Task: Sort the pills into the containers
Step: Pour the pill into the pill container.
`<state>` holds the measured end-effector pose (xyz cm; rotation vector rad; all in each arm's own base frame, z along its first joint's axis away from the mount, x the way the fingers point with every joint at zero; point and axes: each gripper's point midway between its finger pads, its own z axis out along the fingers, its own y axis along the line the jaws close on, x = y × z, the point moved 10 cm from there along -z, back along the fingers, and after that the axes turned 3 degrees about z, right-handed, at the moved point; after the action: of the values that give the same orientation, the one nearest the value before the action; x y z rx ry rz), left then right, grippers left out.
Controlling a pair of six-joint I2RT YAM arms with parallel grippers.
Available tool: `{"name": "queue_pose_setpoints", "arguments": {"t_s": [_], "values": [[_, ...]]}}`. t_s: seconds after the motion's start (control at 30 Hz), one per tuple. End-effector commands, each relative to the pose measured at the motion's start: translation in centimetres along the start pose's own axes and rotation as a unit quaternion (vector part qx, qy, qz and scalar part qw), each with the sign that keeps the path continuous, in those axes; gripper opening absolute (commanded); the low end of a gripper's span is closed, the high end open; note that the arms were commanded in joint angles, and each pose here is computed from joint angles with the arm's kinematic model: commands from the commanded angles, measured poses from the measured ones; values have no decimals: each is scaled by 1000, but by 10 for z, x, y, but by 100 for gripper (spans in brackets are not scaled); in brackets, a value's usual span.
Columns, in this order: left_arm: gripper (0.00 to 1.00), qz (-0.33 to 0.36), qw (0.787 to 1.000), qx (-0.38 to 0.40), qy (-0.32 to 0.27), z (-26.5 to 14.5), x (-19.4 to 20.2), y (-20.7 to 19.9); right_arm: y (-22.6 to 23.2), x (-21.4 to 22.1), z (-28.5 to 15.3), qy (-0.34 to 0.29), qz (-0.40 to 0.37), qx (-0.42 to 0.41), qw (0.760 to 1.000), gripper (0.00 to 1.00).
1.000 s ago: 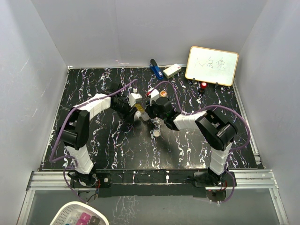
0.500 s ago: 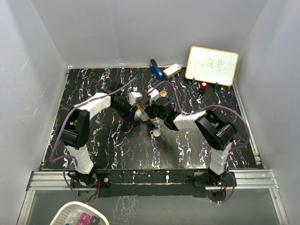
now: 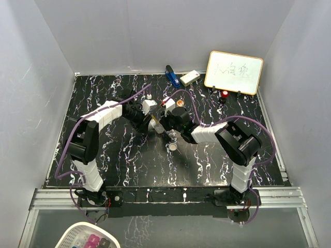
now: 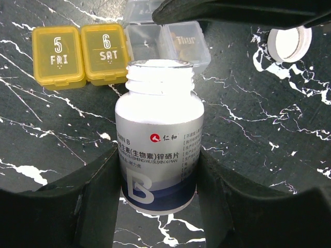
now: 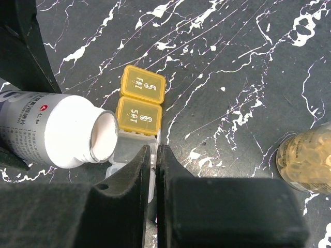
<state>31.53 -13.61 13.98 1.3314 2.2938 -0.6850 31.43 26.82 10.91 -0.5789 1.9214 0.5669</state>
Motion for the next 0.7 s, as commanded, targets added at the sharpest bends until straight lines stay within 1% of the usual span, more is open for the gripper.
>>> {"name": "queue_pose_setpoints", "arguments": {"t_s": [0.0, 0.27, 0.67], "values": [[0, -3, 1000, 1, 11, -4, -4, 2, 5, -17, -2, -37, -16, -9, 999, 1], [0, -8, 1000, -1, 12, -3, -5, 4, 10, -17, -3, -38, -32, -14, 999, 0], [0, -27, 999, 2, 36, 4, 2, 5, 18, -18, -2, -40, -53, -1, 998, 0]]}}
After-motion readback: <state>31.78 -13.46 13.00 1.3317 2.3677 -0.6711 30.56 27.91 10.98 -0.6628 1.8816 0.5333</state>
